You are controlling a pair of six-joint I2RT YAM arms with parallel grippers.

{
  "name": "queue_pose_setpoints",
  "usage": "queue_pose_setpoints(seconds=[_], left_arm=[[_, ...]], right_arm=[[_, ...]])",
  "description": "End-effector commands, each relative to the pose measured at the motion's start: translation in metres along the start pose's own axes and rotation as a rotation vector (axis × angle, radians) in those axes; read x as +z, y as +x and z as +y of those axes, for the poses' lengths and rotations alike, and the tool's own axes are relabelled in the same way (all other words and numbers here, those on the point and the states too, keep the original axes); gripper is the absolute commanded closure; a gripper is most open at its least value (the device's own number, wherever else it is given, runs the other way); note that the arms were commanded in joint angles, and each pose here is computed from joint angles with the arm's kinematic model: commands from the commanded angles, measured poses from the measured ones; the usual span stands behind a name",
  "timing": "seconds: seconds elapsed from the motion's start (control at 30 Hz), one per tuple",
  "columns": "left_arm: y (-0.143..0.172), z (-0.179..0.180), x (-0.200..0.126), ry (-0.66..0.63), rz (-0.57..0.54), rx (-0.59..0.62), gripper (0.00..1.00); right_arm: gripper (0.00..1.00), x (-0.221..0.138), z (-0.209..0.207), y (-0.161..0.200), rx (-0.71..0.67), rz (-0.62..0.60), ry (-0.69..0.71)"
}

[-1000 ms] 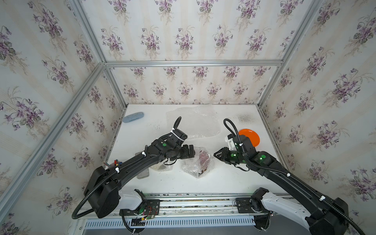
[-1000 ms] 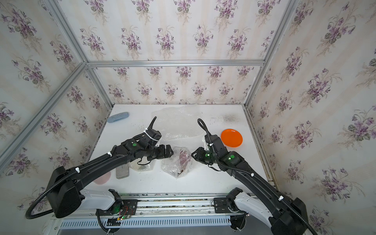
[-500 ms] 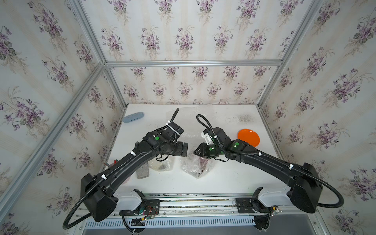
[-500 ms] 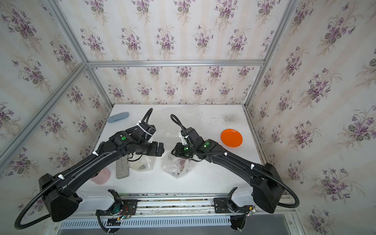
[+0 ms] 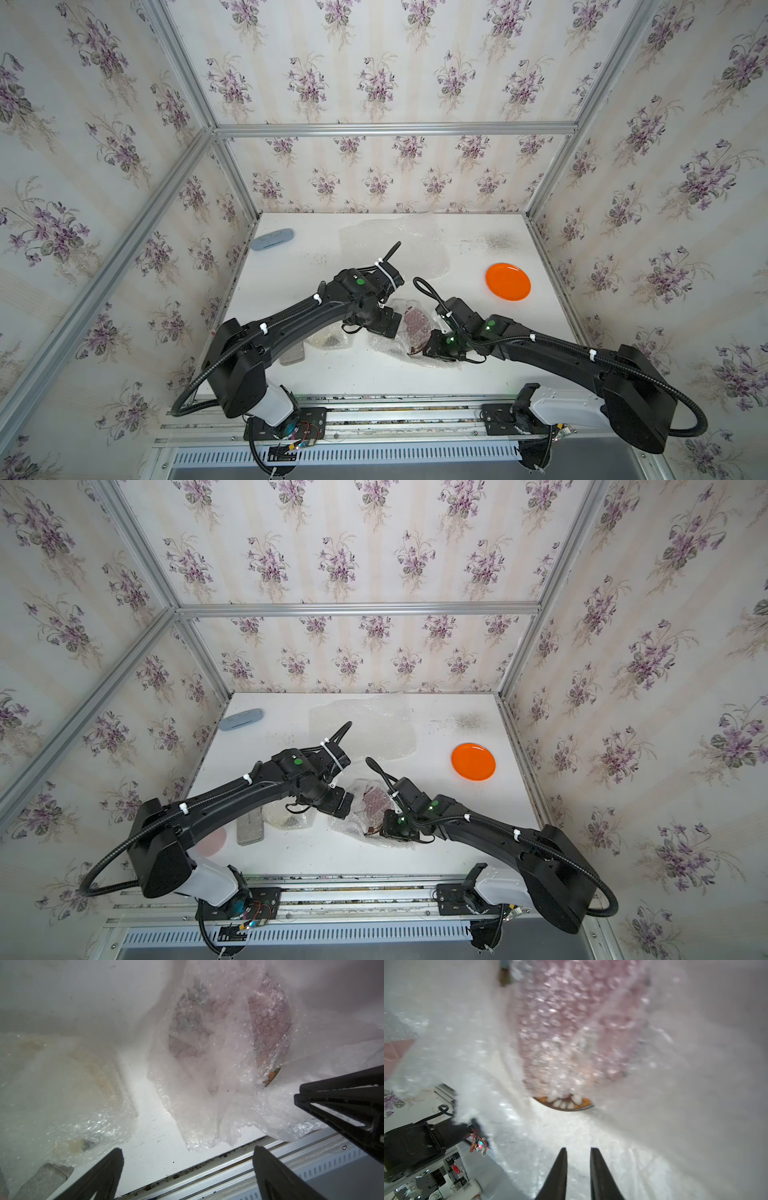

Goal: Unpack dinner plates from bubble wrap
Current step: Unwrap the bubble wrap at the center of the board.

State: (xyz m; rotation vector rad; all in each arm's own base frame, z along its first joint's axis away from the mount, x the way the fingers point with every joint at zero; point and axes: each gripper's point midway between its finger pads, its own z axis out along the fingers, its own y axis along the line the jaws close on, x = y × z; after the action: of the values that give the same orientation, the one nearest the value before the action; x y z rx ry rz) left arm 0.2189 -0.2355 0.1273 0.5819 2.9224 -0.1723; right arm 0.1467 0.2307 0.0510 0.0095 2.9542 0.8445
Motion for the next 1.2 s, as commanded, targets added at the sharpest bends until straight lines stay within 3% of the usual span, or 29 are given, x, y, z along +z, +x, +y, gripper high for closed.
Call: queue_pose_setpoints(seconds=[0.0,0.23,0.47,0.7,0.97,1.17], left_arm=[[-0.009,-0.015,0.004,0.010,0.001,0.081,0.01],[-0.021,-0.035,0.021,-0.003,0.033,0.179,0.01],[-0.038,-0.022,0.036,-0.141,0.062,0.206,0.03],[-0.042,-0.005,0.043,-0.217,0.103,0.216,0.31],[-0.039,0.019,0.043,-0.193,0.131,0.148,0.86],[-0.046,0.007,0.024,-0.015,0.078,0.053,0.94]], right_arm=[[0.78,-0.004,0.000,-0.014,0.042,-0.090,-0.062],[0.78,-0.004,-0.005,-0.015,0.074,-0.113,-0.093],[0.79,-0.004,-0.005,-0.016,0.073,-0.116,-0.095],[0.79,-0.004,-0.007,-0.016,0.076,-0.119,-0.087],[0.79,-0.004,-0.014,-0.014,0.082,-0.118,-0.065],[0.80,-0.011,-0.052,-0.018,0.145,-0.133,0.039]])
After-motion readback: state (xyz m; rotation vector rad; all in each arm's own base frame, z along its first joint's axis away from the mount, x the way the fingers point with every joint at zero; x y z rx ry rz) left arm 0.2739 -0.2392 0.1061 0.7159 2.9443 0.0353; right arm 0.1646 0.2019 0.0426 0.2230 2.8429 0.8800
